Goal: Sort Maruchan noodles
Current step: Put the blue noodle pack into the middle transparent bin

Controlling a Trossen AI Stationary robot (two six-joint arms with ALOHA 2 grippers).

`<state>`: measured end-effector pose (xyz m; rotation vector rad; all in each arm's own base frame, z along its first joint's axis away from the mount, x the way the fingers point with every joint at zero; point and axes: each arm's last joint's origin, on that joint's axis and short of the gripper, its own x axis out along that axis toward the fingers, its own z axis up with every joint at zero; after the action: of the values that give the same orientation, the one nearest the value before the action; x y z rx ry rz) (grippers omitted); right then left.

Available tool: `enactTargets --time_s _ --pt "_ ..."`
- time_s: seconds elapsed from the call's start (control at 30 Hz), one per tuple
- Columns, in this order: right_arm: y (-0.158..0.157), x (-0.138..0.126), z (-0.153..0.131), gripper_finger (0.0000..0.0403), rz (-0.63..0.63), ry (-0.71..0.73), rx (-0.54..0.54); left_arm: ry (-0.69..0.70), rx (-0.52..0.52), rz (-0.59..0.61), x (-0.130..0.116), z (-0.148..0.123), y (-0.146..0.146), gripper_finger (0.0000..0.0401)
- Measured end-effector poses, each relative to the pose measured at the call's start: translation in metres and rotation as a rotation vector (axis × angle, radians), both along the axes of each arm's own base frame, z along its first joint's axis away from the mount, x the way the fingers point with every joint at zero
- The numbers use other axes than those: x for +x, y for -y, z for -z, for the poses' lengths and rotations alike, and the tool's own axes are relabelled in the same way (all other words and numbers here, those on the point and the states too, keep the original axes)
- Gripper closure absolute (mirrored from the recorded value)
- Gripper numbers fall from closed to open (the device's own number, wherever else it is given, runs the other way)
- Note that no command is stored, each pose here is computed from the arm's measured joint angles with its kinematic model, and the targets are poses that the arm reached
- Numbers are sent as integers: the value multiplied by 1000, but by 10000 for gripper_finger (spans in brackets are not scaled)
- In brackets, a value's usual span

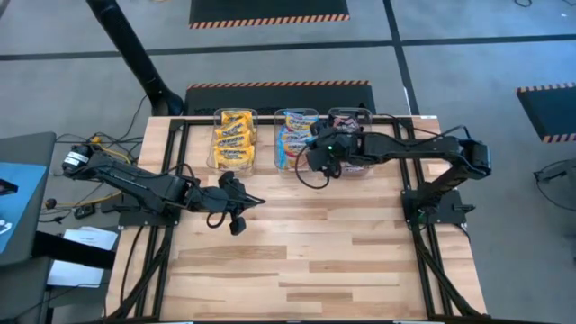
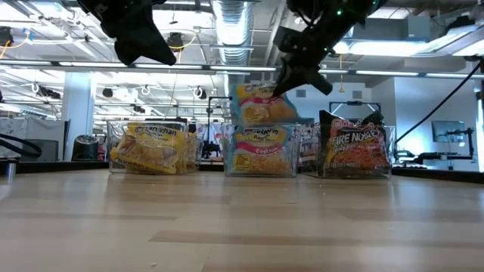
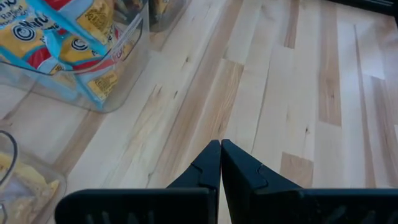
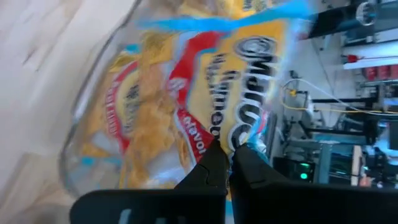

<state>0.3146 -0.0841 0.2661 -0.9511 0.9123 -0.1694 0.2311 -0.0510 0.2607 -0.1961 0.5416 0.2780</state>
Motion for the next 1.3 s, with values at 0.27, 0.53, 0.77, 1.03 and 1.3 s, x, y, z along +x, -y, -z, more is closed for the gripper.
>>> enactTargets --time_s 0.27,0.53,0.77,1.03,1.3 --pt "-6 1 3 394 2 -8 25 -2 -4 -5 0 0 0 401" --pt "-11 13 22 394 28 -33 54 -1 -6 -6 0 0 0 401" --pt "-10 26 40 394 93 -136 40 -3 -6 -4 0 0 0 401" --pt "-24 26 40 387 113 -155 148 -16 -1 -5 -1 1 0 401" --pt "-29 28 47 329 133 -167 179 -18 -7 -8 -1 2 0 401"
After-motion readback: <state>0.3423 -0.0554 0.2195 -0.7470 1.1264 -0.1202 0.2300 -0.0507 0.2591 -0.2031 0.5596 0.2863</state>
